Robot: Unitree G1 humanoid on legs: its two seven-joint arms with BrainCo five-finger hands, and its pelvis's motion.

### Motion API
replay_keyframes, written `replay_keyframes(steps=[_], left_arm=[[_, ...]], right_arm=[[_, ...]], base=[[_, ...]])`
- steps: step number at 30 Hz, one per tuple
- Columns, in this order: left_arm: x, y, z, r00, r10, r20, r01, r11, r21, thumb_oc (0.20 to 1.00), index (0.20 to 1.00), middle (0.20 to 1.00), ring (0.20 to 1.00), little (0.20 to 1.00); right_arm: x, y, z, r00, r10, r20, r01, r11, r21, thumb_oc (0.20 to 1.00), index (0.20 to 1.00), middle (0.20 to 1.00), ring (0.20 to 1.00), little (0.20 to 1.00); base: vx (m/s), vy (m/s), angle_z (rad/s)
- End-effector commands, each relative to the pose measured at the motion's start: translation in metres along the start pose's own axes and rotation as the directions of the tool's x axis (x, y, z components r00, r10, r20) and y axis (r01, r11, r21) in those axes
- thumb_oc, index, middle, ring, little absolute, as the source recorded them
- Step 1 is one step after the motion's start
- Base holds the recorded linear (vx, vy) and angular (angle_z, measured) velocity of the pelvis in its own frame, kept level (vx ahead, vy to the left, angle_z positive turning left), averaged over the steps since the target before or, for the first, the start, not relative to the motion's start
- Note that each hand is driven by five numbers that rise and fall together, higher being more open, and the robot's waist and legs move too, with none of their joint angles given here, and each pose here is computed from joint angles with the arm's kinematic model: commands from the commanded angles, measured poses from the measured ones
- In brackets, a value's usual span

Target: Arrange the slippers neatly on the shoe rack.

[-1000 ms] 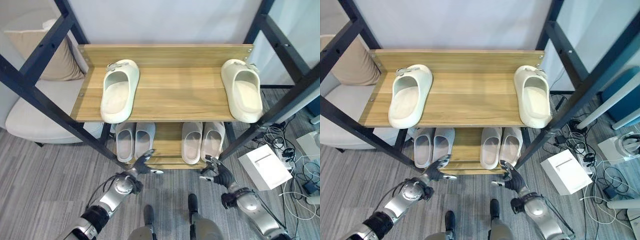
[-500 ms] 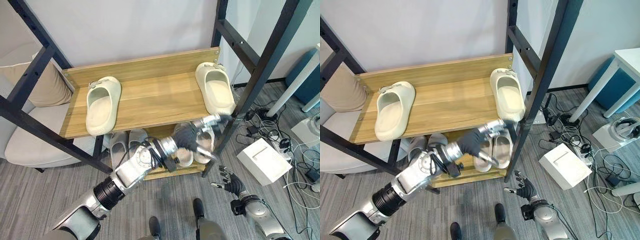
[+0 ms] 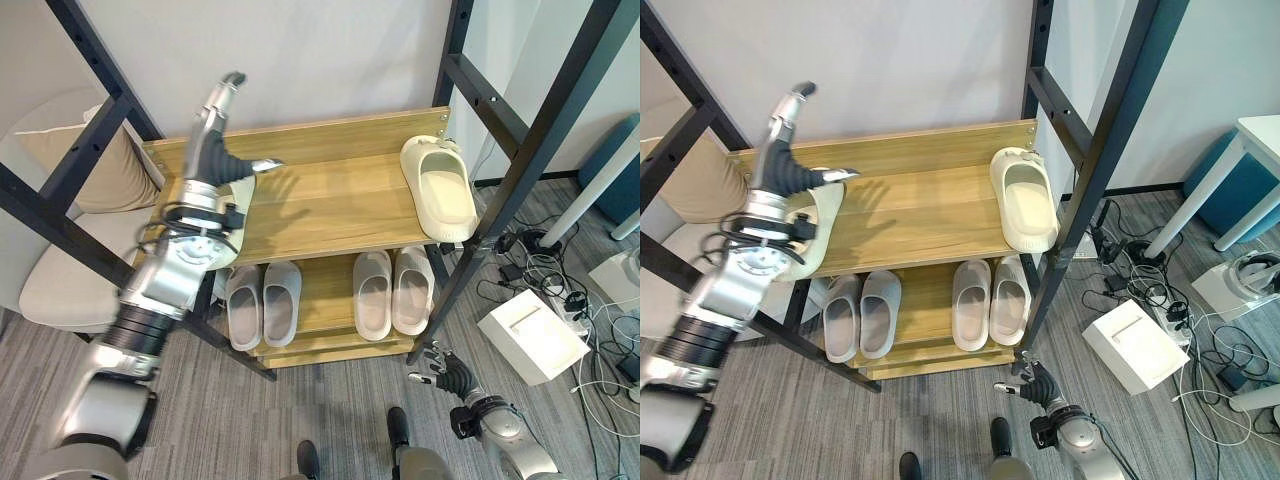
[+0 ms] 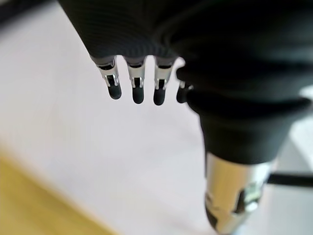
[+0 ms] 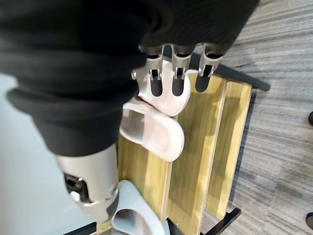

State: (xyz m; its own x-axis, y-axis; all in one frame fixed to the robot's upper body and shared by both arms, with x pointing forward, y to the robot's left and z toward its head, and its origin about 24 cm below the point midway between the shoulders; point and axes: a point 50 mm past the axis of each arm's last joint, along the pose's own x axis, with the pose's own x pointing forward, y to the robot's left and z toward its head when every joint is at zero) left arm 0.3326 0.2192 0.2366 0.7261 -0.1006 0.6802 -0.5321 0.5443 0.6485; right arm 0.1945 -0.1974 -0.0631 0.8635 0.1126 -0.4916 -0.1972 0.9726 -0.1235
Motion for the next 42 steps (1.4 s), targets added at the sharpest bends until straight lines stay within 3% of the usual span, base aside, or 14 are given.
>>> replay_keyframes(steps=[1, 4, 12, 18, 25, 29, 30, 31, 37, 42], left_arm=[[0.027, 0.022, 0.011, 0.989, 0.102, 0.104, -0.118, 0.980, 0.161, 1.000, 1.000, 1.000, 1.000, 1.000], [0.021, 0.033, -0.007, 0.995, 0.074, 0.066, -0.089, 0.957, 0.278, 1.000, 1.000, 1.000, 1.000, 1.000], [0.007, 0.044, -0.032, 1.000, 0.027, -0.002, -0.024, 0.919, 0.393, 1.000, 1.000, 1.000, 1.000, 1.000], [0.001, 0.030, -0.043, 0.996, -0.081, -0.047, 0.094, 0.866, 0.492, 1.000, 1.000, 1.000, 1.000, 1.000], [0.022, 0.021, -0.057, 0.990, -0.070, -0.125, 0.130, 0.806, 0.577, 1.000, 1.000, 1.000, 1.000, 1.000], [0.038, 0.033, -0.070, 0.978, -0.038, -0.204, 0.164, 0.741, 0.651, 1.000, 1.000, 1.000, 1.000, 1.000], [0.040, 0.036, -0.074, 0.972, -0.026, -0.231, 0.176, 0.732, 0.658, 0.843, 0.843, 0.843, 0.843, 0.843], [0.043, 0.040, -0.079, 0.962, -0.007, -0.272, 0.190, 0.734, 0.652, 0.200, 0.200, 0.200, 0.200, 0.200], [0.049, 0.036, -0.075, 0.958, -0.012, -0.286, 0.192, 0.769, 0.610, 0.200, 0.200, 0.200, 0.200, 0.200], [0.070, -0.005, 0.002, 0.997, -0.070, 0.023, 0.050, 0.879, 0.475, 0.200, 0.200, 0.200, 0.200, 0.200]], right_arm=[[0.004, 0.003, 0.022, 0.992, 0.027, 0.121, -0.031, 0.999, 0.034, 1.000, 1.000, 1.000, 1.000, 1.000], [0.003, 0.001, 0.021, 0.993, 0.021, 0.120, -0.026, 0.999, 0.037, 1.000, 1.000, 1.000, 1.000, 1.000], [0.001, -0.003, 0.019, 0.993, 0.010, 0.119, -0.015, 0.999, 0.039, 1.000, 1.000, 1.000, 1.000, 1.000], [0.002, -0.003, 0.020, 0.993, 0.009, 0.121, -0.017, 0.998, 0.065, 1.000, 1.000, 1.000, 1.000, 1.000], [0.001, -0.003, 0.030, 0.986, 0.026, 0.165, -0.035, 0.998, 0.054, 1.000, 1.000, 1.000, 1.000, 1.000], [0.001, -0.003, 0.032, 0.983, 0.027, 0.182, -0.038, 0.998, 0.057, 1.000, 1.000, 1.000, 1.000, 1.000], [0.001, -0.003, 0.032, 0.983, 0.027, 0.180, -0.038, 0.998, 0.056, 1.000, 1.000, 1.000, 1.000, 1.000], [0.000, -0.002, 0.030, 0.984, 0.025, 0.178, -0.037, 0.997, 0.065, 1.000, 1.000, 1.000, 1.000, 1.000], [-0.002, 0.000, 0.028, 0.985, 0.027, 0.170, -0.041, 0.996, 0.076, 1.000, 1.000, 1.000, 1.000, 1.000], [0.000, -0.003, 0.030, 0.985, 0.004, 0.170, -0.016, 0.997, 0.074, 1.000, 1.000, 1.000, 1.000, 1.000]], base=[[0.00, 0.000, 0.00], [0.00, 0.000, 0.00], [0.00, 0.000, 0.00], [0.00, 0.000, 0.01], [0.00, -0.001, 0.01], [-0.01, 0.000, -0.06], [0.01, 0.000, -0.12], [0.01, 0.001, -0.20], [0.01, -0.004, -0.07], [-0.01, -0.009, 0.02]])
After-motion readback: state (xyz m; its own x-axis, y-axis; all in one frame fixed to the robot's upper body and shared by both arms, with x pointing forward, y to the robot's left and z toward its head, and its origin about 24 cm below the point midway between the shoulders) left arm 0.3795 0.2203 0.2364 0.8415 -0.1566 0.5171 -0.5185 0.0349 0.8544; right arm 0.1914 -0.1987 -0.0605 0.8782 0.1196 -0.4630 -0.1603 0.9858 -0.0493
